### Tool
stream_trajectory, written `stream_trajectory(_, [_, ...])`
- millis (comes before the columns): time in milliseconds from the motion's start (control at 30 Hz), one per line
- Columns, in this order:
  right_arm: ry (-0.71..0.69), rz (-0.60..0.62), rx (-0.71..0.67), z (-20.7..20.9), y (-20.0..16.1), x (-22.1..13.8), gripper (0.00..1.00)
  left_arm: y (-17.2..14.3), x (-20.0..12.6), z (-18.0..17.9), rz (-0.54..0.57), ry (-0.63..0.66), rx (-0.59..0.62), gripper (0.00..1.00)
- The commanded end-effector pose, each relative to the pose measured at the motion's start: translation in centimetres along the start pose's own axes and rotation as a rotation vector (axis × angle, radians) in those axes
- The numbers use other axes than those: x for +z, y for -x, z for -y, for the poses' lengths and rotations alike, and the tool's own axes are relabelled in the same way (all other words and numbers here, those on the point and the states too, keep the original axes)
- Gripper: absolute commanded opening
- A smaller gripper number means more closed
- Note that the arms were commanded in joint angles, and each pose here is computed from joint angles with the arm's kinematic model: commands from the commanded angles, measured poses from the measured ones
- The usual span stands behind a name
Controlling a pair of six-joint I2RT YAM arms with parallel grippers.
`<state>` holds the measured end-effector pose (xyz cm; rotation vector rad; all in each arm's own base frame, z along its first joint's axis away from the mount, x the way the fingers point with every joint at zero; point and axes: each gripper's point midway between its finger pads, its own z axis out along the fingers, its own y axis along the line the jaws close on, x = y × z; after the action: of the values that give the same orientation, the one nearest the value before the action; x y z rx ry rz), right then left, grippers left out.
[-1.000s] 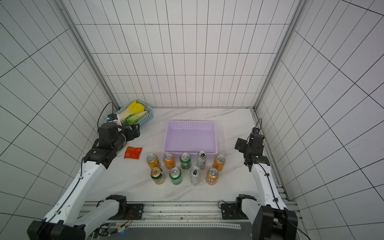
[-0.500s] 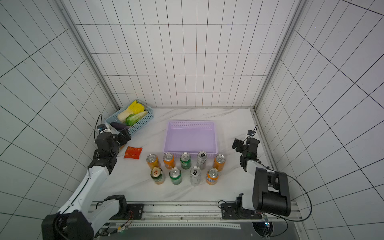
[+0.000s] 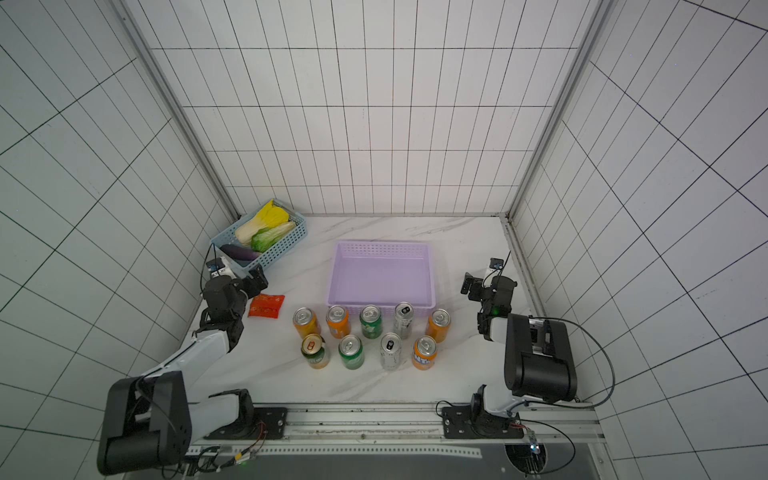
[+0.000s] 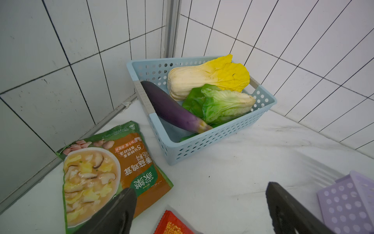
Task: Take out the drinks from the basket
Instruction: Reset both arms
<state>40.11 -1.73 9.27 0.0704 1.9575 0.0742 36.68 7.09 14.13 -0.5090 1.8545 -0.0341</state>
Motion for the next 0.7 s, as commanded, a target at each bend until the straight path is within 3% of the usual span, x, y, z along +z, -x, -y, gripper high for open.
stream_trajectory(0, [0.006, 0.014, -0.017, -0.2, 0.1, 0.0, 0.99, 1.7, 0.7, 1.2, 0.108, -0.081, 0.035, 0.98])
stream_trajectory(133, [0.000, 0.013, -0.019, -0.1, 0.1, 0.0, 0.99, -0.1, 2.3, 1.4, 0.093, -0.110, 0.056, 0.98])
stream_trajectory(233, [-0.002, 0.012, -0.020, -0.2, 0.1, 0.0, 0.99, -1.0, 2.5, 3.1, 0.083, -0.206, 0.117, 0.97])
stream_trajectory(333, [-0.004, 0.011, -0.020, -0.2, 0.1, 0.0, 0.99, -2.0, 2.7, 3.5, 0.084, -0.195, 0.152, 0.97])
stream_trajectory(433, [-0.005, 0.012, -0.020, -0.1, 0.1, 0.0, 0.99, -2.3, 3.0, 4.3, 0.139, -0.232, 0.184, 0.98])
stream_trajectory(567, [-0.011, 0.007, -0.023, -0.1, 0.1, 0.1, 0.99, -2.9, 4.3, 4.1, 0.019, -0.131, 0.210, 0.97])
stream_trajectory(667, [-0.019, 0.006, -0.027, -0.1, 0.1, 0.1, 0.99, -2.7, 4.3, 4.3, 0.046, -0.112, 0.221, 0.98])
